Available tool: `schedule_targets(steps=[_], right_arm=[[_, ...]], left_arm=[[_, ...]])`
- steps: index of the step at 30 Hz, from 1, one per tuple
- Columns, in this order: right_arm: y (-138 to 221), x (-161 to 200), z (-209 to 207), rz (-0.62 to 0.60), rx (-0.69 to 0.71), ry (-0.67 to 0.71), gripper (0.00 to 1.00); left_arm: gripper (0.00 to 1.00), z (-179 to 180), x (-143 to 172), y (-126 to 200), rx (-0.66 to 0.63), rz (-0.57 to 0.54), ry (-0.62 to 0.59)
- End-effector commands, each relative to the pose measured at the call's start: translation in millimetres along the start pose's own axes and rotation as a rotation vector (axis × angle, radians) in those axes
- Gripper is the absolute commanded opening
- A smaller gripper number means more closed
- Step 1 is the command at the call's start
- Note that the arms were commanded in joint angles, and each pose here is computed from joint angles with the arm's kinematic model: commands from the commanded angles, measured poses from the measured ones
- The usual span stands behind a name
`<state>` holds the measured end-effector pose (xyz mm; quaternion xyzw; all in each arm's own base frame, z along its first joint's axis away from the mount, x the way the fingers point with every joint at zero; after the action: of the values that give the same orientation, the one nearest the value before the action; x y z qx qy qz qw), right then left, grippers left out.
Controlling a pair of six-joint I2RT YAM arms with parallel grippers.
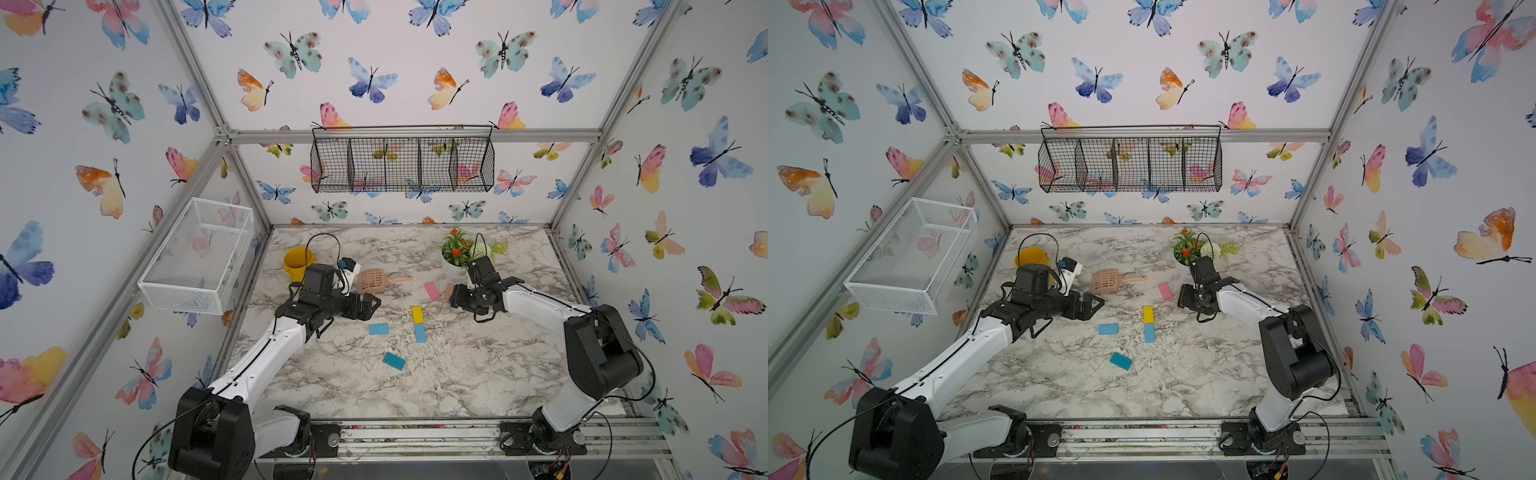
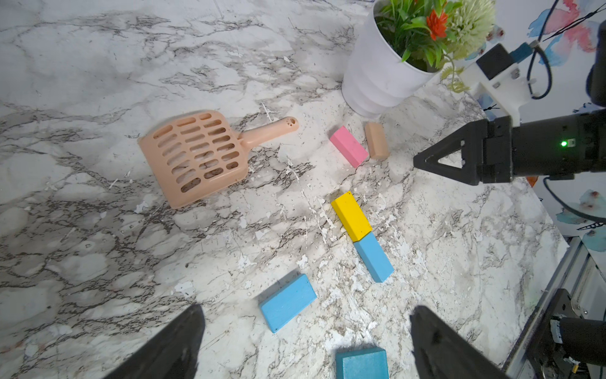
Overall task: Assemble the letter c with building blocks
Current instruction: Assemble the building block at the center of the board.
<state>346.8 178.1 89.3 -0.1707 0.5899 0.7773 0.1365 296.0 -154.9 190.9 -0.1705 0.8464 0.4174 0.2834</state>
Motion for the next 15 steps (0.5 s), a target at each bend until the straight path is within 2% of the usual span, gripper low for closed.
schedule_targets(steps=[1,4,7,11,15], right_arm=[[1,-11,3,-0.042,0.017,-0.028,0.6],[6,-13,13,-0.068,0.02,0.001,0.54],[11,-17,27,-0.076,0.006,0.079,0.54],[11,-23,45,-0.06,-0.067,0.219,0.53],[5,-31,50,-0.016,-0.052,0.365,0.53]], left_arm=[[0.98,-5,-1,5,0.032,-0.01,0.001],[0.98,-4,-1,6,0.027,-0.016,-0.001],[0.98,-5,-1,7,0.033,-0.017,-0.001],[0.98,-4,-1,7,0.03,-0.018,0.002],[0.98,-4,-1,8,0.031,-0.019,0.003]])
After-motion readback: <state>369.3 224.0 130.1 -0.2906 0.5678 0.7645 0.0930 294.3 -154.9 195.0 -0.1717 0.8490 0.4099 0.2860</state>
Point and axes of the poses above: each gripper's point midway between its finger pads, its own y axis back along the fingers, its own z axis along the line the jaws close on, x = y × z, the point moved 3 cm from there along y, back along the fingers, and after that the axes turned 11 degrees about y, right-handed, at the moved point
